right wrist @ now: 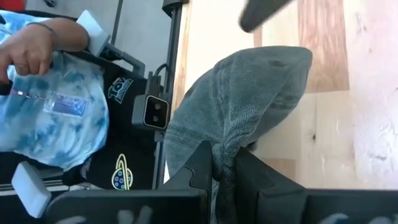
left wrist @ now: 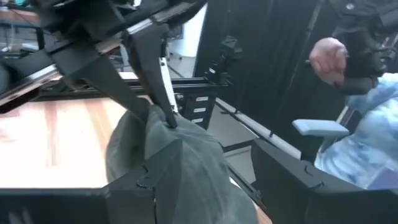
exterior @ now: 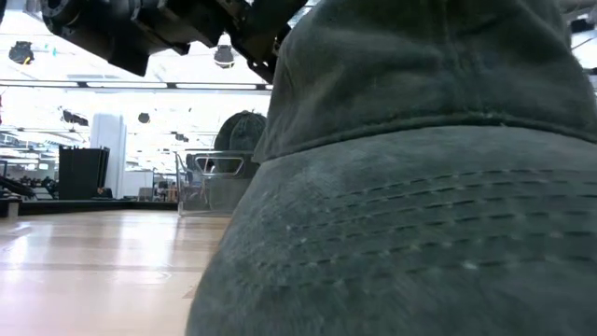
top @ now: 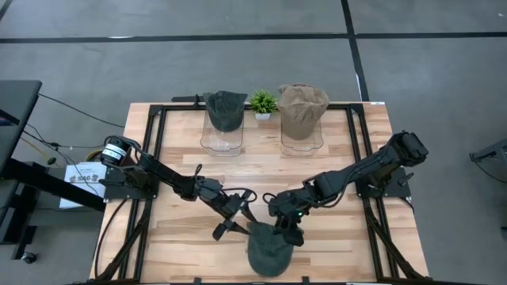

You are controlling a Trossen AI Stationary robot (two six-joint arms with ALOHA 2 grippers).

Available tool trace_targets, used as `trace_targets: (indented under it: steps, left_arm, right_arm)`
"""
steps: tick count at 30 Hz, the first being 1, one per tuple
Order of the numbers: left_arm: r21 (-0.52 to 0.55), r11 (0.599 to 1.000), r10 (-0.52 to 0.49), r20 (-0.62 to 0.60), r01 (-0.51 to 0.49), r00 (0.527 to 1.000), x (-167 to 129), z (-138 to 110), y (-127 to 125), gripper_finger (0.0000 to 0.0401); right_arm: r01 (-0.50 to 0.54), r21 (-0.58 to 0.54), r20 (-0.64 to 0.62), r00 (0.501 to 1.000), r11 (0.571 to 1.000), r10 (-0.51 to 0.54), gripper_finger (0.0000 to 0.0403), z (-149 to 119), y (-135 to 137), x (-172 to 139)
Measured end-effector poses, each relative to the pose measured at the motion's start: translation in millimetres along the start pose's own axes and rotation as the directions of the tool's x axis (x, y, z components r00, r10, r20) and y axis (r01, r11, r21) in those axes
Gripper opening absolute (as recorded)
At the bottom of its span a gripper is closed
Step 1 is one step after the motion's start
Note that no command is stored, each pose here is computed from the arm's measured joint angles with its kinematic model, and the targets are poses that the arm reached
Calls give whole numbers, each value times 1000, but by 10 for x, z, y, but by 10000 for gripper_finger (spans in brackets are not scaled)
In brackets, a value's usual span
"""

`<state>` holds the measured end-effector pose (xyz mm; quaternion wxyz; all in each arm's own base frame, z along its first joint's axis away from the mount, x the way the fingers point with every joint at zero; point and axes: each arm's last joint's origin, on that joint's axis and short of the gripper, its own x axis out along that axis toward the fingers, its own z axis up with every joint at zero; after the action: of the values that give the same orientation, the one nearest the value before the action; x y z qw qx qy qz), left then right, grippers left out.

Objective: Pick & Place hat
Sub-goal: Put the blue cap into the left transparent bin

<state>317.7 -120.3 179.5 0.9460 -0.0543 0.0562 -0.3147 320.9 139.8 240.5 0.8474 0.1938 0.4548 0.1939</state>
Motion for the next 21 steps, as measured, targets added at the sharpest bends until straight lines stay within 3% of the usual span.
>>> trace_targets:
  steps: [12, 21]
  left_arm:
    - [-108, 984, 142, 14, -139, 990, -165, 47, 448, 188]
    - [-148, 981, 126, 16, -123, 992, -281, 72, 662, 188]
  right_arm:
    - [45, -130, -53, 997, 990, -52, 20, 100, -89, -196]
    - [104, -181, -102, 987, 978, -124, 20, 306, -178, -497]
